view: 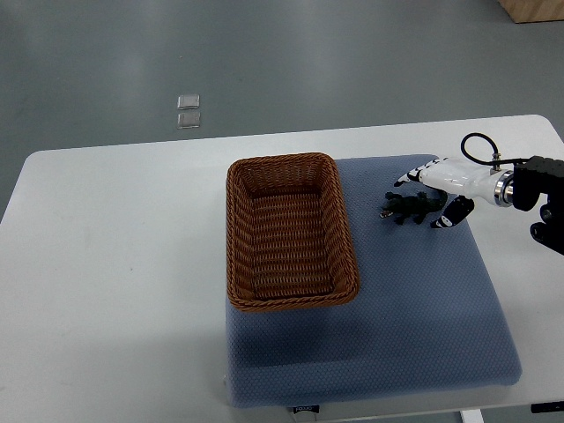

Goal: Place crocodile in brown basket with right hand
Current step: 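Move the right hand down over the dark green toy crocodile, then close the right hand's fingers around the crocodile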

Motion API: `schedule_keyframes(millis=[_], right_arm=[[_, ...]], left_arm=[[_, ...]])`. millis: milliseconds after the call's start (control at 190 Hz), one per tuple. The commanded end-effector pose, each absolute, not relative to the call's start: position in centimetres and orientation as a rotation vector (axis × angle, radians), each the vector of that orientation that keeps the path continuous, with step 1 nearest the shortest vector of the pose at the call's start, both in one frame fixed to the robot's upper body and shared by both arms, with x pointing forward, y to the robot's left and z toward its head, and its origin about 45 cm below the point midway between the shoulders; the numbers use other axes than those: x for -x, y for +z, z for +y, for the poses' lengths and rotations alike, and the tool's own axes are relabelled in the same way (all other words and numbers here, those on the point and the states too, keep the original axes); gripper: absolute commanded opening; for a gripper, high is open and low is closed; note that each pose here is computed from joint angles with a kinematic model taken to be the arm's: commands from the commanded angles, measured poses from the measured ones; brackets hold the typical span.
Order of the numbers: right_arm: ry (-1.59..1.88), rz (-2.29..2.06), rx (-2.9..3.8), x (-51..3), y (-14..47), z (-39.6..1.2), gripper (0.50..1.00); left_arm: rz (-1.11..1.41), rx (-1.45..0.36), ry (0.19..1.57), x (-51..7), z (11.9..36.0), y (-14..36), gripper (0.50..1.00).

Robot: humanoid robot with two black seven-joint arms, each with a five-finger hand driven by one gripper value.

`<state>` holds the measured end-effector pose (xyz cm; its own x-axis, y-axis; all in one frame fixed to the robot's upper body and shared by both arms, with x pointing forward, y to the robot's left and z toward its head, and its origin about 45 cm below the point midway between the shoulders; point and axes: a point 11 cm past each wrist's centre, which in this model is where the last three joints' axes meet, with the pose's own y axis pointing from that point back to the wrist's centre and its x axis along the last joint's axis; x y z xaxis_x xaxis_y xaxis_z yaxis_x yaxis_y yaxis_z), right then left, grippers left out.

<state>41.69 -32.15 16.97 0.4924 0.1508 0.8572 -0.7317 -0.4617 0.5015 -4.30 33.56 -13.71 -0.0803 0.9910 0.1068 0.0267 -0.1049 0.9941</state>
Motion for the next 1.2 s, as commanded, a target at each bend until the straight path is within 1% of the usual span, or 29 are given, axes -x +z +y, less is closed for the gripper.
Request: schedule_keyframes(millis=[0, 310, 588, 672, 956, 1092, 1192], right_arm=[[1.134, -0.5, -1.756, -41.8, 17.1, -32.1, 0.87], [1.15, -0.487, -1.785, -41.8, 17.0, -30.6, 0.864], [1.163, -0.446, -1.772, -41.6, 16.7, -30.5, 0.864], [1.172, -0.431, -1.782, -41.5, 16.4, -29.7, 0.864], [1.182, -0.425, -1.784, -41.5, 16.1, -29.2, 0.862], [1.192, -0.409, -1.771, -41.5, 16.0, -29.3, 0.846], [1.192, -0.414, -1.762, -41.5, 16.0, -29.4, 0.807]], left_arm=[[1.234, -1.265, 1.338, 4.3, 33.6, -13.7, 1.0], [1.234, -1.265, 1.338, 4.3, 33.6, -13.7, 1.0], [1.234, -1.265, 1.338, 4.3, 33.6, -13.7, 1.0], [1.234, -1.265, 1.338, 4.3, 33.6, -13.7, 1.0], [1.234, -1.265, 1.338, 4.3, 33.6, -13.7, 1.0], [1.234, -1.265, 1.338, 4.3, 33.6, -13.7, 1.0], [1.234, -1.265, 1.338, 4.3, 33.6, -13.7, 1.0]])
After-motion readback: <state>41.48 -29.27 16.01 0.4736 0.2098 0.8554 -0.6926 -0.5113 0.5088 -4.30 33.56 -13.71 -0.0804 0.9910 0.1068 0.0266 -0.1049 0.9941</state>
